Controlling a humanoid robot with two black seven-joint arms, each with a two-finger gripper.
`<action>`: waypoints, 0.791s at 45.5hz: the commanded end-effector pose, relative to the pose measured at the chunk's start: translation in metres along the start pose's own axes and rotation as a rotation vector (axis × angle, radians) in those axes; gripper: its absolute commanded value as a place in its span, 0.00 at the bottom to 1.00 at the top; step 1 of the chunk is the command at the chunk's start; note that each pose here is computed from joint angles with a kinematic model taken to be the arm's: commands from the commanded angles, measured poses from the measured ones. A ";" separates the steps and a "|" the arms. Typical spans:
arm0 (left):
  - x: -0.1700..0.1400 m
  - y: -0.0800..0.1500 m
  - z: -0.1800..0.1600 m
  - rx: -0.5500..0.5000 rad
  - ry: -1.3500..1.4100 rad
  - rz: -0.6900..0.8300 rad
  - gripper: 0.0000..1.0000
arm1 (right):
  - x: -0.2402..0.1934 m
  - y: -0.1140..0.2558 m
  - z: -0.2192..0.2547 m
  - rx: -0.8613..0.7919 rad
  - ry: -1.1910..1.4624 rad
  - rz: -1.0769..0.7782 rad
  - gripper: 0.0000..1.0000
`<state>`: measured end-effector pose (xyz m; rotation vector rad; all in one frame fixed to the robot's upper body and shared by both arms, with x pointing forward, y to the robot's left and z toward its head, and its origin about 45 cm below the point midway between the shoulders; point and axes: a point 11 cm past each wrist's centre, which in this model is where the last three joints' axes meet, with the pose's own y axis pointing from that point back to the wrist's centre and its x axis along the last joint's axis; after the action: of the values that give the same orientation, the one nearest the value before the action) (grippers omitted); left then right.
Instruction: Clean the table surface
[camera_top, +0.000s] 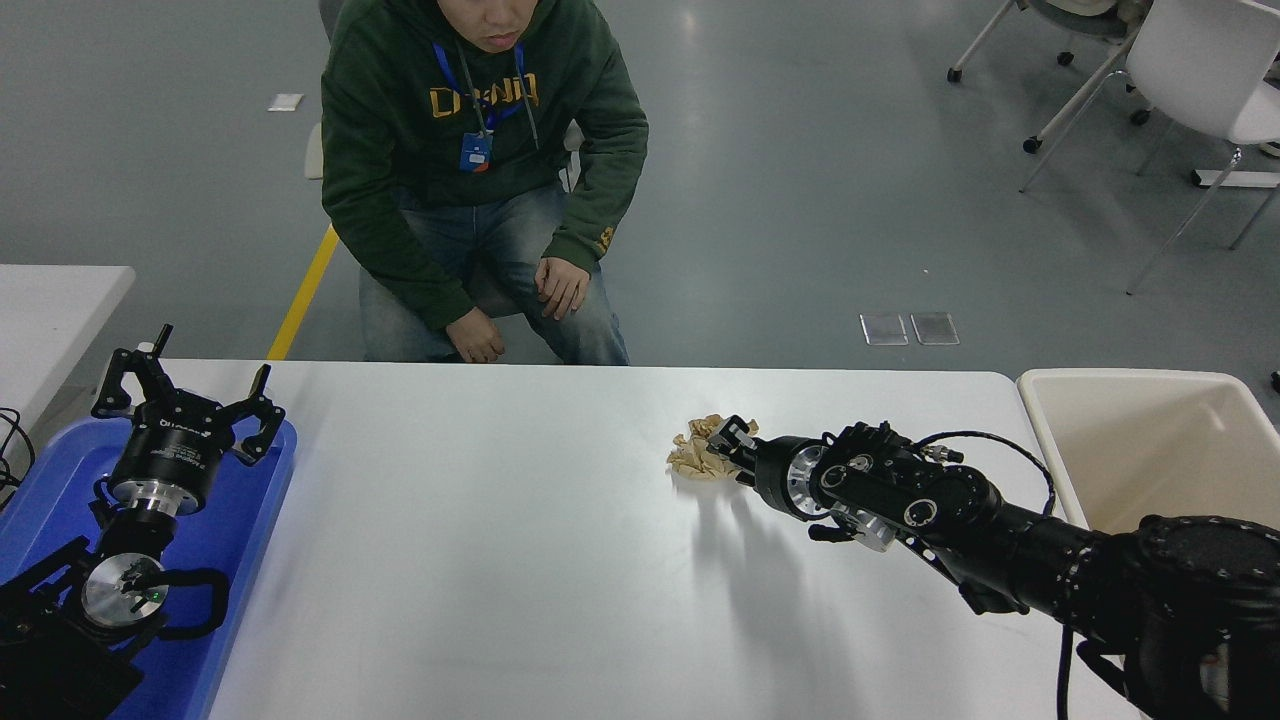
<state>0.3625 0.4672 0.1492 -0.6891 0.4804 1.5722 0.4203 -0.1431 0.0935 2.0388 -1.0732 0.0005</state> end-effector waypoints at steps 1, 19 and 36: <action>0.000 0.000 0.001 -0.001 -0.001 -0.001 1.00 | 0.006 0.000 -0.008 0.016 -0.013 0.023 0.46; 0.000 0.000 0.000 0.000 0.000 0.000 1.00 | 0.008 0.000 -0.006 0.011 -0.001 0.024 0.25; 0.000 0.000 0.000 0.000 0.001 -0.001 1.00 | 0.007 0.000 -0.001 -0.009 0.015 0.017 0.74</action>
<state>0.3625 0.4672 0.1493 -0.6895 0.4804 1.5713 0.4260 -0.1454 0.0986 2.0318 -1.0916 0.0156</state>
